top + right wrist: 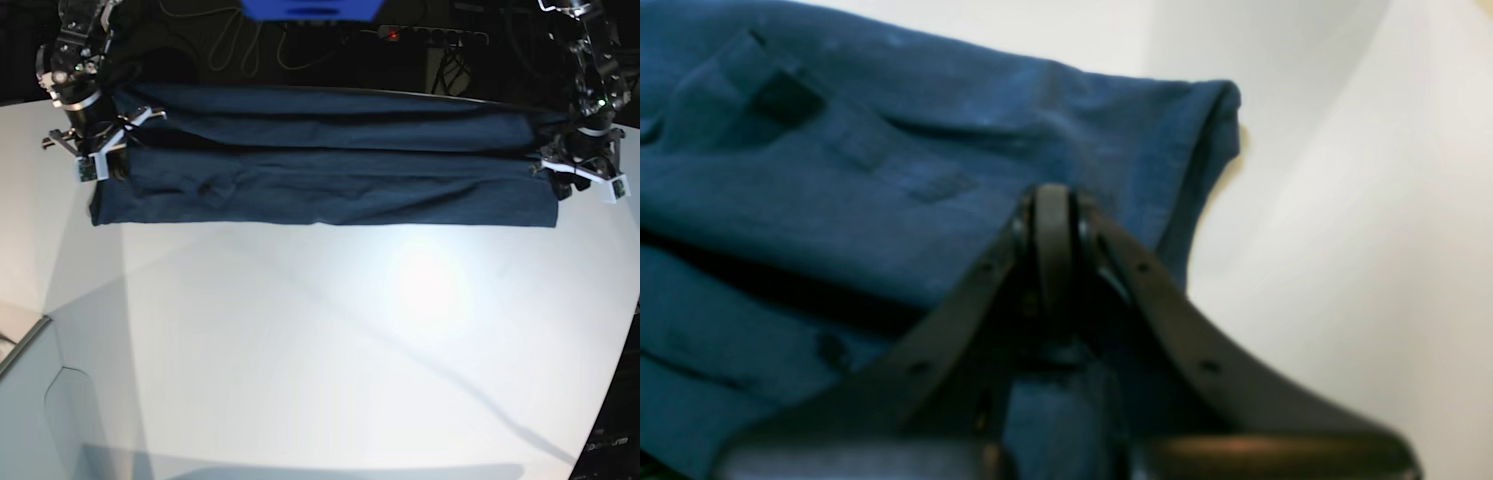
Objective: Layout the t-shirt on the table in an organized manner, then fold the t-shirt properly
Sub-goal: 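Adjust the left gripper's grip on the strip end and straighten it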
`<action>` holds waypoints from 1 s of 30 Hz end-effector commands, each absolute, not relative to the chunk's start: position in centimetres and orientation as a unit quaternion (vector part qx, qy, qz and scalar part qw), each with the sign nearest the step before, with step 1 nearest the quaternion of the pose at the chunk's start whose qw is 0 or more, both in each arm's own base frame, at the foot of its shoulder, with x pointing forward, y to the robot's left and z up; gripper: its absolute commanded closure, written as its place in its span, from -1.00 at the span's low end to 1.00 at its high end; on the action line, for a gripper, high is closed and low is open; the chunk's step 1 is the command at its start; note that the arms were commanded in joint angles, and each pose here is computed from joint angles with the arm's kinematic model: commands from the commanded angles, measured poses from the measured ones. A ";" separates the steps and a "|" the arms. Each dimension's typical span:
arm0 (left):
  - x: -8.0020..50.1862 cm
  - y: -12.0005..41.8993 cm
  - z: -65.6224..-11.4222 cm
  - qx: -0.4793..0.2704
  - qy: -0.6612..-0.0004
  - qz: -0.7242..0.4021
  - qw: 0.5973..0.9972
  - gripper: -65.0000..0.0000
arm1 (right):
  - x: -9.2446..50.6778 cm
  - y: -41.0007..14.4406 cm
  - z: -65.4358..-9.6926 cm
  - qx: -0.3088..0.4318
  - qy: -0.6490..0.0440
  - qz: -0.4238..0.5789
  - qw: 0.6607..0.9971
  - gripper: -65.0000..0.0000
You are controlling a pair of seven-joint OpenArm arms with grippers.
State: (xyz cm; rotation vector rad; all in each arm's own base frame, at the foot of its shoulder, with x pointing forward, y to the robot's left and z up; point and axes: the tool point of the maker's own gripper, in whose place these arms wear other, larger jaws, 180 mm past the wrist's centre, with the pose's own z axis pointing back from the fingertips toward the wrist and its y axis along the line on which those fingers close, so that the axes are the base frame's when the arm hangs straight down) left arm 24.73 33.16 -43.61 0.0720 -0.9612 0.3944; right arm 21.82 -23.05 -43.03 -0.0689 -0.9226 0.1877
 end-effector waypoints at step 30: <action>24.2 33.2 -41.9 0.040 -0.449 0.162 0.878 -0.77 | 20.6 -23.4 -46.9 -0.005 -0.409 0.068 0.910 0.50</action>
